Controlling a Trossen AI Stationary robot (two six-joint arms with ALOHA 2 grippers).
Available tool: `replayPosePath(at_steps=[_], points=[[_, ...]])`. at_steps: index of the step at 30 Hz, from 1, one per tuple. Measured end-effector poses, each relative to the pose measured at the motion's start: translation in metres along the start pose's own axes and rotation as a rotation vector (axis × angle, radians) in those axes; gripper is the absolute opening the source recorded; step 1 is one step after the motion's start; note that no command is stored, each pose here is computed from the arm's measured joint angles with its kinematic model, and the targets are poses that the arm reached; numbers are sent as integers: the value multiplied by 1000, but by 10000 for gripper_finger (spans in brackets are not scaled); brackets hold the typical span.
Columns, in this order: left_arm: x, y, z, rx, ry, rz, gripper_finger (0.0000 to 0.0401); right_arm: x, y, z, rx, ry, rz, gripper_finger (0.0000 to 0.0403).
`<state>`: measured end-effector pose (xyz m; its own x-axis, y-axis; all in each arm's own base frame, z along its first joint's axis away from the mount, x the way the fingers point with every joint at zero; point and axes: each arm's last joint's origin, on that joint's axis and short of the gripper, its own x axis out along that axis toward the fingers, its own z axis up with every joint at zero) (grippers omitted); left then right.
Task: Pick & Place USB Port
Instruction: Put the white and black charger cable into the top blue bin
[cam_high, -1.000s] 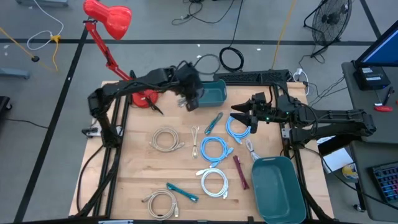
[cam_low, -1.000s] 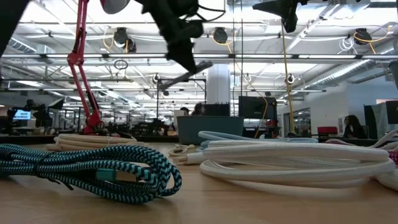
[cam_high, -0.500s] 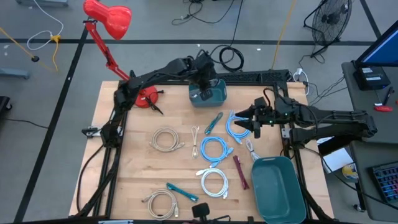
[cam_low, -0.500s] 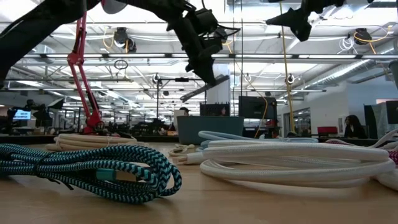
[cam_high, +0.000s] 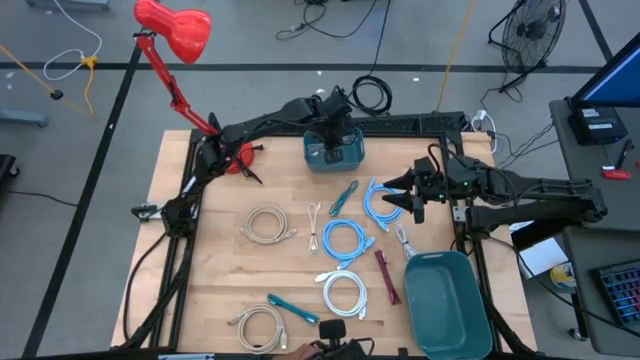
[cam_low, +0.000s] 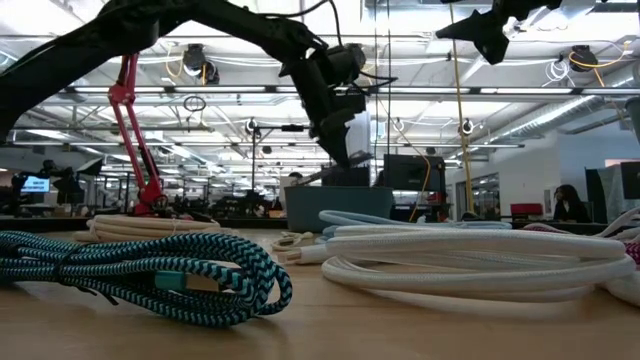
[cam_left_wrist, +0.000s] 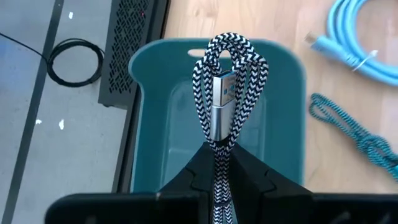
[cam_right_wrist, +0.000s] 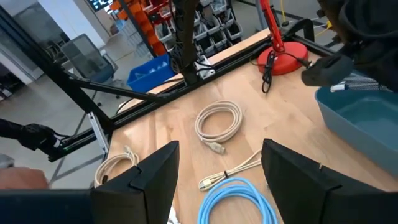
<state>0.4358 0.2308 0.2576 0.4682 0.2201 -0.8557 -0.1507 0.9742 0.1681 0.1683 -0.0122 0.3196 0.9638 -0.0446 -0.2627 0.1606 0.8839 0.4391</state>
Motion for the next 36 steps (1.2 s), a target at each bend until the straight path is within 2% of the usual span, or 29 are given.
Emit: replayPosePath(at_steps=[19,26,32,36], points=[[43,-4,-6,-14,15,-69,31,0,-2,-2,-40,10,-45,217],[59,-10,-10,-35,28,-150,31,0,-3,-2,-42,9,-46,217],[64,-14,-9,10,49,-78,40,0,-3,-2,-43,-1,-67,217],[64,-12,-9,0,67,-6,90,0,-3,-2,-46,-2,-69,217]])
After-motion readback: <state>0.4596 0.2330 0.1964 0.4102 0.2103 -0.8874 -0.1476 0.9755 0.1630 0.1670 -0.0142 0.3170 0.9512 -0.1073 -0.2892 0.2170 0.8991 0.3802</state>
